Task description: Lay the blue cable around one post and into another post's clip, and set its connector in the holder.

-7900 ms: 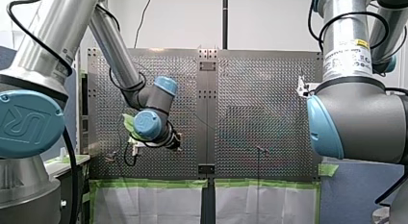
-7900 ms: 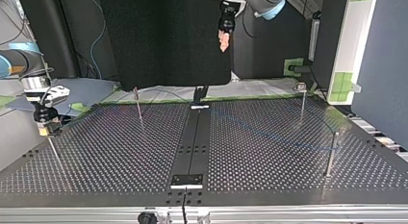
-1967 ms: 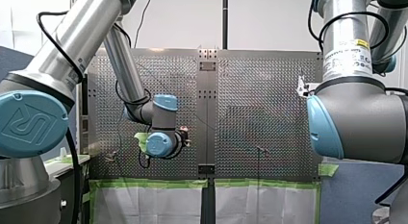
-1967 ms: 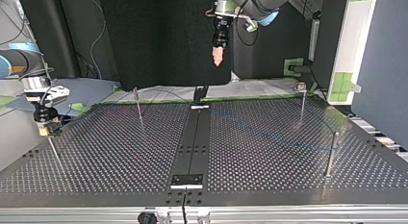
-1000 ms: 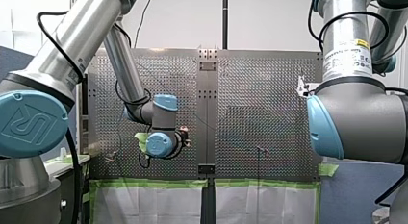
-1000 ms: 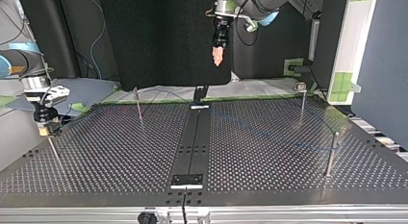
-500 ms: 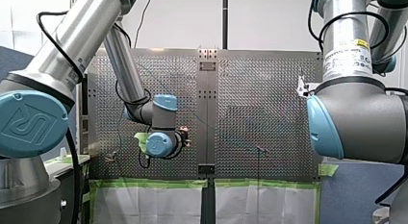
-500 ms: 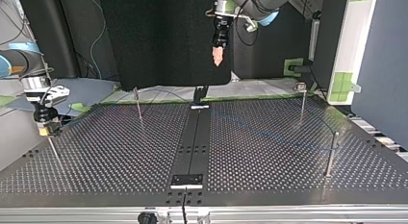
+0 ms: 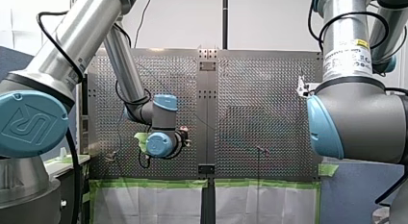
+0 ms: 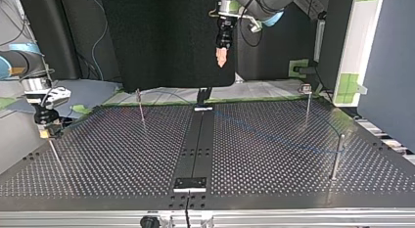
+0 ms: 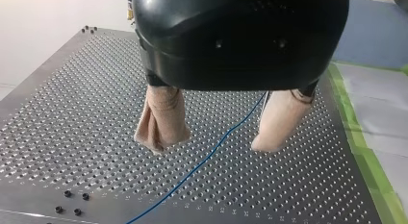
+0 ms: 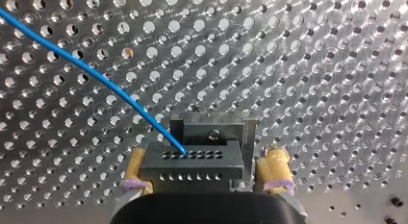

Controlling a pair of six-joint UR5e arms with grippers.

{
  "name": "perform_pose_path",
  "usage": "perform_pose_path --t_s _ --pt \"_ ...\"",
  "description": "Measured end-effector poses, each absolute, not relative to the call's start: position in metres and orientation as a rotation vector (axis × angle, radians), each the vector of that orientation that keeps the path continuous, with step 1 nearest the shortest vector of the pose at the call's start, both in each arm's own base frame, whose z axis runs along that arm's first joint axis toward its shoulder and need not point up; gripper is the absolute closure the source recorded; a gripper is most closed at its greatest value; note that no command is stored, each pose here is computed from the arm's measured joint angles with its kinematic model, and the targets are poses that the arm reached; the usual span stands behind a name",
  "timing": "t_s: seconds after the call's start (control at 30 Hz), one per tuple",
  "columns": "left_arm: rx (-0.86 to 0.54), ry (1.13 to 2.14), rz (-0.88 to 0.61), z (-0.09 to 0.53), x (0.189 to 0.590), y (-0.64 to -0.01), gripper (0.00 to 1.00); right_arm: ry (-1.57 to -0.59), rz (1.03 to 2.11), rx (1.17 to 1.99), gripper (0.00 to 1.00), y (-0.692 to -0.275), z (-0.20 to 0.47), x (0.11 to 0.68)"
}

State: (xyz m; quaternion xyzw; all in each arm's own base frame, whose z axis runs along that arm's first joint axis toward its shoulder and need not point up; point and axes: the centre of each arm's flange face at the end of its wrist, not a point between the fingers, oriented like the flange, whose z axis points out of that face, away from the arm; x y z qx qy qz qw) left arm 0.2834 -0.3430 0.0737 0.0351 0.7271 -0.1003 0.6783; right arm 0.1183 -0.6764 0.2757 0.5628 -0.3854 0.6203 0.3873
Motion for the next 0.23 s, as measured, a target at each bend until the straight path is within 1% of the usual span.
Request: perform_pose_path --t_s 0.23 --pt "0.079 1.633 -0.225 0.0737 0.2834 -0.343 0.0 -0.981 1.579 1.432 0.0 -0.6764 0.2757 0.1183"
